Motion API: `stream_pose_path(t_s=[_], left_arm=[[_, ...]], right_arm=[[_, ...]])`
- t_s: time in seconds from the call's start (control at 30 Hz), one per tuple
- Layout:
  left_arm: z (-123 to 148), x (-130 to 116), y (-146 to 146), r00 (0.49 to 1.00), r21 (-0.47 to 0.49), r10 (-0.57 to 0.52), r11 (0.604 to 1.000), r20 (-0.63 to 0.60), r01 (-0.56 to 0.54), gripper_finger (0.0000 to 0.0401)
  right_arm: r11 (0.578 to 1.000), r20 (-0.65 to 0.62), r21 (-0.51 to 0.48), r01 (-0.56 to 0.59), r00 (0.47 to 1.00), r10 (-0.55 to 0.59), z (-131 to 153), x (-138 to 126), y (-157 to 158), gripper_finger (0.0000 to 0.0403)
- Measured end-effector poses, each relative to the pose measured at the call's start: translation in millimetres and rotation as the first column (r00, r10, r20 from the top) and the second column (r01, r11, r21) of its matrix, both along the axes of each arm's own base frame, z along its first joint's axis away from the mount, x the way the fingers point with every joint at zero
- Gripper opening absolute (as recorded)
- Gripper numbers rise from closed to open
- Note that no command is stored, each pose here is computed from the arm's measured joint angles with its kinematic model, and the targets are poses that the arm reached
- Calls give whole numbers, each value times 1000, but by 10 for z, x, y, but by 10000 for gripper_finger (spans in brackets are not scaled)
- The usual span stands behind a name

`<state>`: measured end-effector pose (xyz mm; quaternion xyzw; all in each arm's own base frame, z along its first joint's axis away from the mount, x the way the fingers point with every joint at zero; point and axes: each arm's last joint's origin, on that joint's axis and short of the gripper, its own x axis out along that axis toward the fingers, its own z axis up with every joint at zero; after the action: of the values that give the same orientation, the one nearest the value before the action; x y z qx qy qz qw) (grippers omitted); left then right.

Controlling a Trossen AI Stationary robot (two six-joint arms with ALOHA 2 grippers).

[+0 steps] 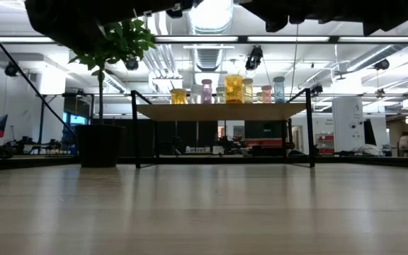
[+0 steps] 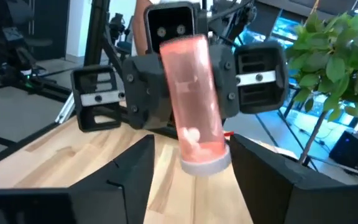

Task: Pick and place medicine bottles onto shelf by color
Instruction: Adjust the orange pill bottle on the shelf

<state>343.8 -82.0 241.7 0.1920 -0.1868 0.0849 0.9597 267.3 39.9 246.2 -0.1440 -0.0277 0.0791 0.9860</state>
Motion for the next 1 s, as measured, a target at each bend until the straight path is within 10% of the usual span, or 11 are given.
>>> stream_pose_path(t_s=[0.47,0.73,1.0], left_arm=[[-31,74,-9,1000,4,17,1000,-8,-17,77],[-42,67,-15,1000,-31,10,999,-11,-10,137],[-50,11,-46,995,-129,-48,991,-86,36,221]], right_arm=[[1000,-19,-10,17,1000,-17,-31,37,12,103],[998,-46,-39,40,998,-42,-29,9,1,110],[901,-116,-396,179,963,-242,30,-208,-17,109]])
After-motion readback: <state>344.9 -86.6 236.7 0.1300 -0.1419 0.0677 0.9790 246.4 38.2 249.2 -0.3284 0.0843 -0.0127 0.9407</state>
